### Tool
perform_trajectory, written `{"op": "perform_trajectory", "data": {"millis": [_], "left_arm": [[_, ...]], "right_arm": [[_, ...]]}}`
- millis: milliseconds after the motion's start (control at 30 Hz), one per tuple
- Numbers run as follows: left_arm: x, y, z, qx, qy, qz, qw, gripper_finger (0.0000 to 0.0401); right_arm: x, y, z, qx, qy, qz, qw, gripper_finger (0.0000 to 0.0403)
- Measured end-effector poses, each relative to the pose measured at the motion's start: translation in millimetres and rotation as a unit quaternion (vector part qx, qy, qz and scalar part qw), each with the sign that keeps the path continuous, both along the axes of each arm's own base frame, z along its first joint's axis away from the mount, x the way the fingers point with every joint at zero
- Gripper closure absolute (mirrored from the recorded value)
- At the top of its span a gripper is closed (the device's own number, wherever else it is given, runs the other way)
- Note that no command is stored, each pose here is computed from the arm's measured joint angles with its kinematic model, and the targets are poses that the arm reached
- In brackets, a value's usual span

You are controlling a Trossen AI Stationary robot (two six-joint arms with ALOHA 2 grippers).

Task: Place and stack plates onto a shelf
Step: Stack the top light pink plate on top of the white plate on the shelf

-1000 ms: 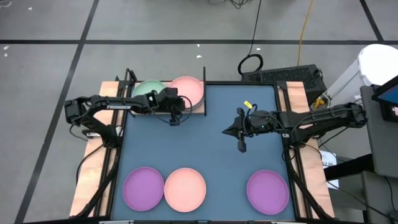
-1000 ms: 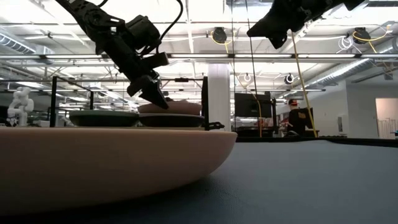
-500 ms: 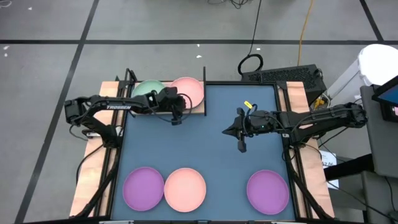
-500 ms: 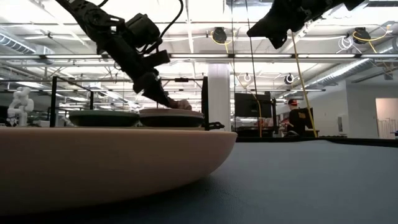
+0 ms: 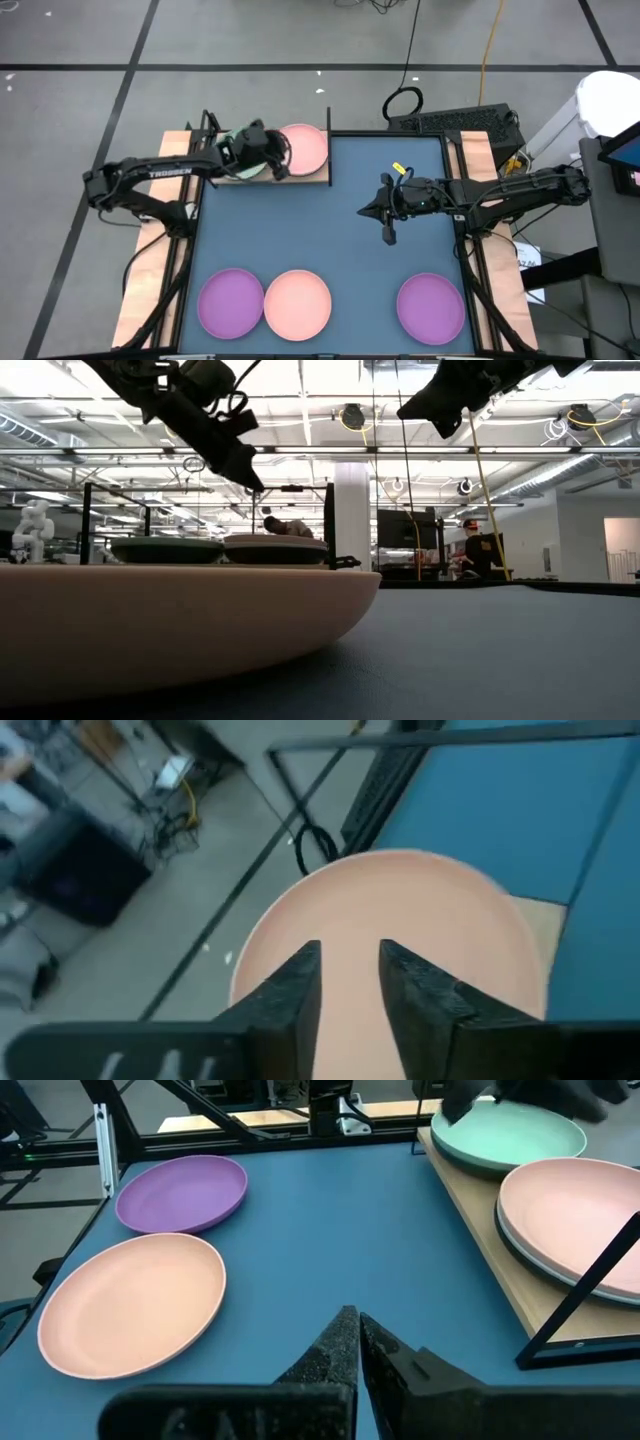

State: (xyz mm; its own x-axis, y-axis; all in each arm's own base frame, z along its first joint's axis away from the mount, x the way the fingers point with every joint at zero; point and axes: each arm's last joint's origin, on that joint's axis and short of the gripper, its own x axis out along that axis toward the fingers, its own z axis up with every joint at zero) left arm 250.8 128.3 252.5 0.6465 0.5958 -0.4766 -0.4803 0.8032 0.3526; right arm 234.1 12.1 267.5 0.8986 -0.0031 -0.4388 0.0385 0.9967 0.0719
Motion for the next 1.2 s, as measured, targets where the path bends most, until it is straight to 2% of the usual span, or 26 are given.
{"op": "perform_trajectory", "data": {"millis": [300, 367, 567, 1200], "left_arm": [[-30, 35, -8, -0.104, -0.008, 0.040, 0.994, 0.0362], [-35, 38, -12, -0.122, 0.008, 0.053, 0.991, 0.0369], [-41, 40, -17, -0.170, 0.013, 0.039, 0.985, 0.0375], [-44, 37, -21, -0.198, 0.023, 0.057, 0.978, 0.0375]], "right_arm": [[0, 0, 0, 0.000, 0.000, 0.000, 1.000, 0.0403], [0, 0, 0, 0.000, 0.000, 0.000, 1.000, 0.0403], [0, 0, 0, 0.000, 0.000, 0.000, 1.000, 0.0403], [0, 0, 0, 0.000, 0.000, 0.000, 1.000, 0.0403]]}}
